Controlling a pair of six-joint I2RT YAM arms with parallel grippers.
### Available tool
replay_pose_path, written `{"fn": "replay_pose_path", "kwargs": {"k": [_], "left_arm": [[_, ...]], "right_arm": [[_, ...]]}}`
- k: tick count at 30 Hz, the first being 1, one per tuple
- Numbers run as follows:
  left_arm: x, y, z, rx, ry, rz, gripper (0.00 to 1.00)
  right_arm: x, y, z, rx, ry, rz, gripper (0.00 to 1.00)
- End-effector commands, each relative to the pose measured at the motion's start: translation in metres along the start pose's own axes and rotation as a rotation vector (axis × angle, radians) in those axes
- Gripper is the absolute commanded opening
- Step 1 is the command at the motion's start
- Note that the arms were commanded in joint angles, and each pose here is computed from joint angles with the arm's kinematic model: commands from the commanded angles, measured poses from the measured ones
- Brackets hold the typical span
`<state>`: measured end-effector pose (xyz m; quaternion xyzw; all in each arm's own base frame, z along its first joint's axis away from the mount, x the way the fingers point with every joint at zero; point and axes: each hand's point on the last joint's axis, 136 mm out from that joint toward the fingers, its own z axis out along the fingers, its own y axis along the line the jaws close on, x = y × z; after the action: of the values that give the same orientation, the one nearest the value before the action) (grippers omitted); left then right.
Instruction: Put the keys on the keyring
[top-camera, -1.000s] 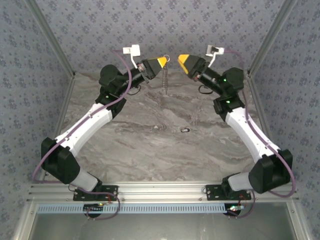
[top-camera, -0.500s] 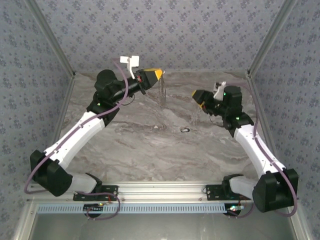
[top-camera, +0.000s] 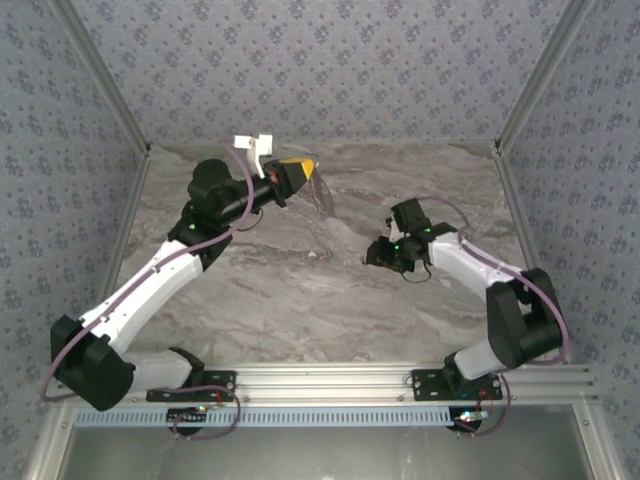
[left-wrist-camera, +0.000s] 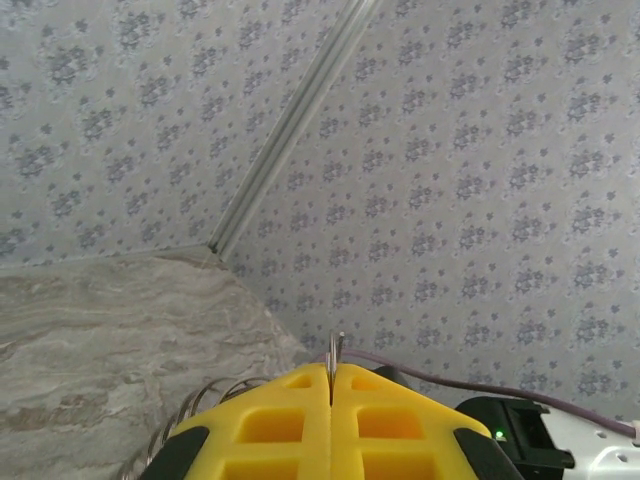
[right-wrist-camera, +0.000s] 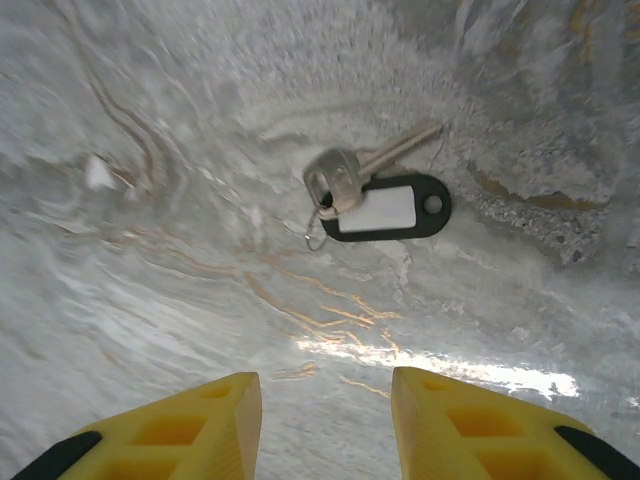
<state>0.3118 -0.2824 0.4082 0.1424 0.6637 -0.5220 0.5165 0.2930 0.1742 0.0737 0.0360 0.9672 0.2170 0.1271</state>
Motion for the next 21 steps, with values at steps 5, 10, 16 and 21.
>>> {"fn": "replay_pose_path", "kwargs": {"k": [5, 10, 16, 21], "left_arm": [[-0.028, -0.013, -0.025, -0.019, -0.109, 0.077, 0.00], [-0.026, -0.009, -0.033, -0.049, -0.120, 0.078, 0.00], [-0.027, -0.010, -0.040, -0.051, -0.131, 0.076, 0.00], [-0.028, -0.010, -0.042, -0.050, -0.131, 0.079, 0.00]], "right_arm": [[-0.001, 0.003, 0.015, 0.169, 0.050, -0.086, 0.41], [-0.004, 0.006, 0.027, 0.215, 0.050, -0.076, 0.38], [-0.007, 0.009, 0.038, 0.237, 0.057, -0.075, 0.35], [-0.015, 0.011, 0.042, 0.251, 0.042, -0.070, 0.35]]}}
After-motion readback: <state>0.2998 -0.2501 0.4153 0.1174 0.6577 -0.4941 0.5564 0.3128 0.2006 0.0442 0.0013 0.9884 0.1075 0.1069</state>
